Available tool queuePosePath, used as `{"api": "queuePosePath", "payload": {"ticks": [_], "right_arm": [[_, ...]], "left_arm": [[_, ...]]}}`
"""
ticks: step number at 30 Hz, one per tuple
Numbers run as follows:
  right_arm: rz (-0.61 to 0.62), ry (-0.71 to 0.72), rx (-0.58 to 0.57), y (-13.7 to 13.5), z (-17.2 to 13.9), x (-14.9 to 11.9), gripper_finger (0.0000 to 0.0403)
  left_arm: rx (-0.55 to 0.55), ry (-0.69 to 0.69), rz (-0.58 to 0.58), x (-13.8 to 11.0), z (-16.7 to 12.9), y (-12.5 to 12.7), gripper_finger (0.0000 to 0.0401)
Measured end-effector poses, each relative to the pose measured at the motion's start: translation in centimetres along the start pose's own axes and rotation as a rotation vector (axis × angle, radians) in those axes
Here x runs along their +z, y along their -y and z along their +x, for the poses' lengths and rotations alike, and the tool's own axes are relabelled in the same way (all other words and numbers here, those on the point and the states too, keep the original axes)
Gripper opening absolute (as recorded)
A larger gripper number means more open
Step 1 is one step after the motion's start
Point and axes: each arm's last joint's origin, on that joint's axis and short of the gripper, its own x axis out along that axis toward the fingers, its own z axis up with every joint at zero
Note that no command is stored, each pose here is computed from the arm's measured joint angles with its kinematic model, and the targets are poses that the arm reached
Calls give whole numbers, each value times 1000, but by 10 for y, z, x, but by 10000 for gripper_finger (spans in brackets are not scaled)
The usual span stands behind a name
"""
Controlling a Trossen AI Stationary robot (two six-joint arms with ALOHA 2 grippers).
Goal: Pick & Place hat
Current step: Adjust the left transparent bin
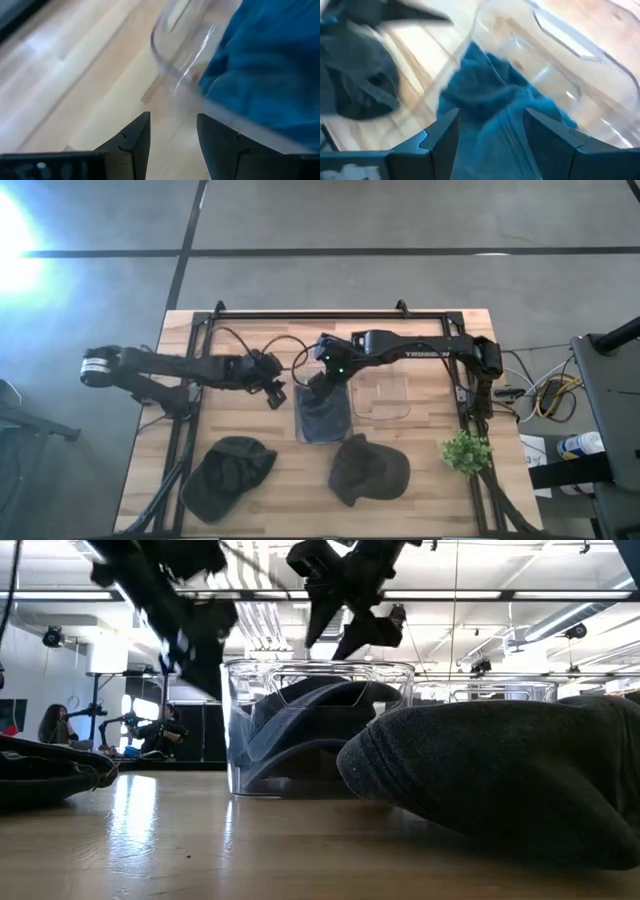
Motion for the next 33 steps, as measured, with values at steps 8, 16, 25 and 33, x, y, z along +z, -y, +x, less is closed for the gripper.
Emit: {"api": "queuePosePath", "payload": {"ticks": [8, 16, 25, 33], "right_arm": [[-140, -167, -133, -14, -14, -40, 215], [-581, -253, -97, -48, -13, -105, 215], [-927, -139, -121, -69, 9, -139, 215], [-1026, -133, -100, -73, 38, -140, 215]], "left_arm": [[-564, 38, -37, 18, -46, 50, 154], [-544, 104, 378, 18, -41, 124, 154], [-364, -41, 494, 14, -17, 145, 154], [-351, -107, 474, 3, -16, 145, 154]]}}
